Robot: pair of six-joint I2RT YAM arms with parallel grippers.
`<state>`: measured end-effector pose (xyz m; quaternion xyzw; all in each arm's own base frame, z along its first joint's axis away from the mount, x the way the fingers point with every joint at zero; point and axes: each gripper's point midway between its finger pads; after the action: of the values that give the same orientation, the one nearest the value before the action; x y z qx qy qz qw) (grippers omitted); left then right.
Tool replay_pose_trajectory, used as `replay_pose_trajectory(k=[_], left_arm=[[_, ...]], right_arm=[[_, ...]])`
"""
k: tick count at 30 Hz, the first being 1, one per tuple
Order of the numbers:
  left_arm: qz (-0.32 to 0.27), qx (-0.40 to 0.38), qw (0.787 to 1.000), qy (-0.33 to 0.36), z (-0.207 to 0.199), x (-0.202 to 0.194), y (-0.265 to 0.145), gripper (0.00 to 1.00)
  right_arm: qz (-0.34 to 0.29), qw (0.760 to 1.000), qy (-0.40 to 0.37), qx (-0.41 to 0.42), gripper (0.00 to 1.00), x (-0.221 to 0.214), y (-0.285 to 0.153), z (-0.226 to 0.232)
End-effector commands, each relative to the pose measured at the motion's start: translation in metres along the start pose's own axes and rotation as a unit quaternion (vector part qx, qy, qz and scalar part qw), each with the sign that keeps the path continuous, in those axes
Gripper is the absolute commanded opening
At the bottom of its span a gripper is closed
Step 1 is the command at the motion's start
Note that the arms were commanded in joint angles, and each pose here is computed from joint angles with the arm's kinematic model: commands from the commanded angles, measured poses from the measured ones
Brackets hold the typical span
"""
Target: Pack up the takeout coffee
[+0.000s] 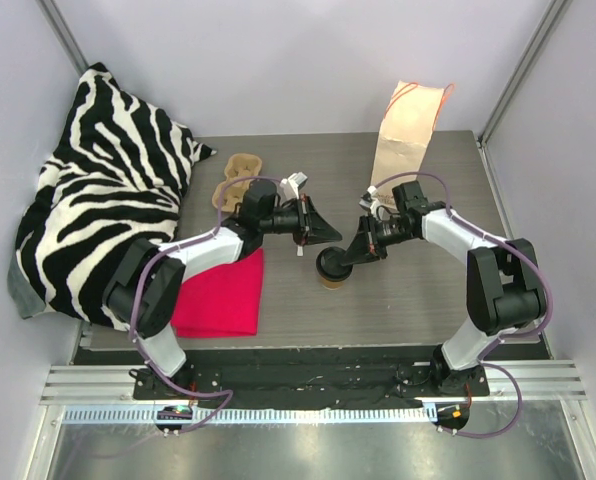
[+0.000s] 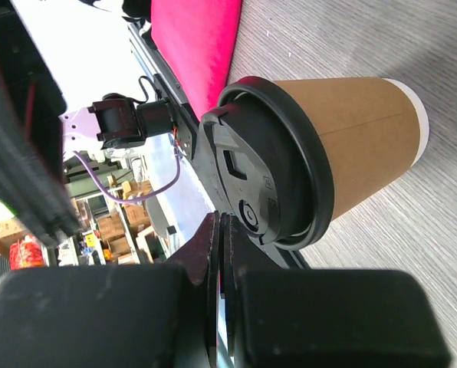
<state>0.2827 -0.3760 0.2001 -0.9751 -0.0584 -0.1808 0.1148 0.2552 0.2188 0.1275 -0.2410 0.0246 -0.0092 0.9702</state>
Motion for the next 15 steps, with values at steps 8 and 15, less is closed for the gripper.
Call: replay_pose_trajectory(k=[8, 15], left_arm=[[-0.028, -0.016, 0.999, 0.032, -0.021, 0.007, -0.004, 0.0], [-0.008, 0.097, 0.994, -0.044, 0.077, -0.021, 0.004, 0.0]], right_arm=[[-0.011, 0.999, -0.014, -0.029, 0.01, 0.005, 0.005, -0.016], [-0.01, 0.998, -0.005, -0.057, 0.01, 0.011, 0.008, -0.031]])
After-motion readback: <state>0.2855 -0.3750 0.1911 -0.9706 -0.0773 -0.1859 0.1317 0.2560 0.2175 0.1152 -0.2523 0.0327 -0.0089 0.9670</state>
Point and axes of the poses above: each gripper's point midway between its finger pads, its own y axis out along the fingers, its own z axis along the line the jaws close on, x = y × z, and after that the axes turned 12 degrees about y, right-handed
